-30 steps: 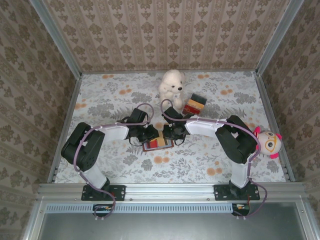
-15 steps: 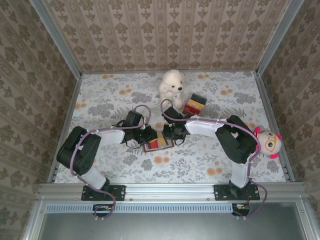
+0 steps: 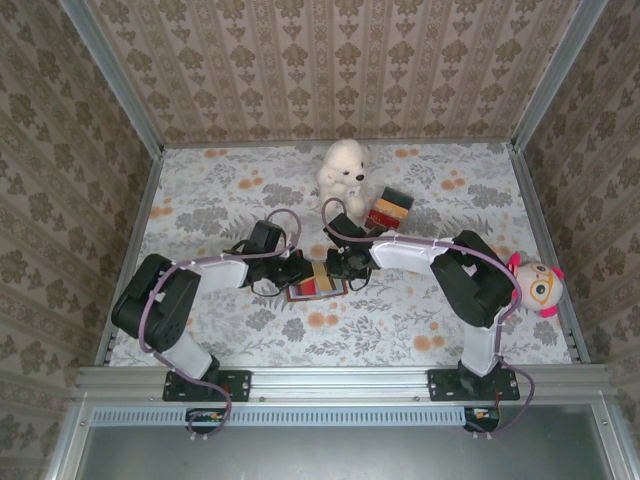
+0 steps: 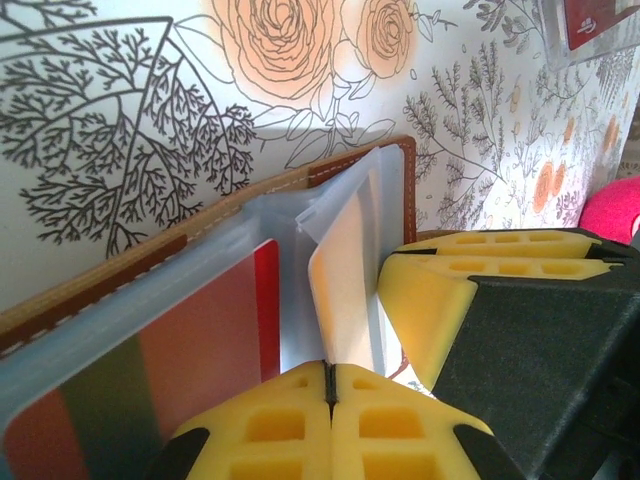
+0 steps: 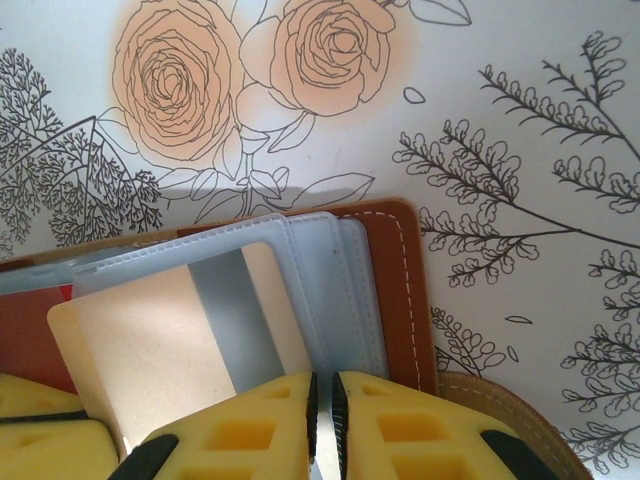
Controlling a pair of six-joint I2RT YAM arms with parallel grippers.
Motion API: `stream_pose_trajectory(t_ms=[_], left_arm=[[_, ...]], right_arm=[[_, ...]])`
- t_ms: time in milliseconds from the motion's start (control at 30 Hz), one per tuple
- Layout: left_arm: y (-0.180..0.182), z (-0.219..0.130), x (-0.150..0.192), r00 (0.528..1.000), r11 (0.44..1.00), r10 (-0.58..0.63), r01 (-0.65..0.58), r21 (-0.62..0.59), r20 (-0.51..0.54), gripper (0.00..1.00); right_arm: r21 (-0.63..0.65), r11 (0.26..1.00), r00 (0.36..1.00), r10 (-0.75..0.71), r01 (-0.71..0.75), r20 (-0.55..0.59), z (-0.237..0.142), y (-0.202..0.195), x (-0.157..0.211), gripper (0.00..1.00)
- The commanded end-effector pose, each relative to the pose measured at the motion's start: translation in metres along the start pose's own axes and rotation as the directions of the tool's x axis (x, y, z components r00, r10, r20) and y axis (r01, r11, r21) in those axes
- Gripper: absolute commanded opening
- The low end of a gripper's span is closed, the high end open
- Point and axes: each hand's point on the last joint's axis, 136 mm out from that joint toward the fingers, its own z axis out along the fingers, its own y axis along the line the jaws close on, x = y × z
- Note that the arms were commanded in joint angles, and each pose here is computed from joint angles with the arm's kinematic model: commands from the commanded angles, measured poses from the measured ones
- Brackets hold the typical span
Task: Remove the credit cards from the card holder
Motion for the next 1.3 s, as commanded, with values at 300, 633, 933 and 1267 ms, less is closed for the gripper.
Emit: stream_pose_trajectory(t_ms=[300,633,933,1267], left_arm=[[0.010,-0.023,0.007,1.000,1.000,0.024,-0.024,-0.010,-0.001,0.00],[0.020,-0.019,0.004,1.000,0.999,-0.008,0.008,-0.045,-0.007,0.00],[0.024,-0.022,0.003,0.999,0.997,-0.048,0.048,-0.055,0.003,0.00],[0.015,-0.020,-0.002,0.998,0.998,-0.066,0.066,-0.010,0.003,0.12]], right_arm=[[0.063,0.998,0.998,0.017,-0.013,-0.063,0.012,-0.025,0.016,0.16],[-0.160,0.976,0.989,-0.148,0.148,0.006,-0.035,0.034,-0.005,0.18],[-0.180,0.978,0.988,-0.125,0.108,-0.086,-0.010,0.036,0.011,0.15],[-0.172,0.981,0.981,-0.120,0.093,-0.154,0.008,0.034,0.021,0.16]])
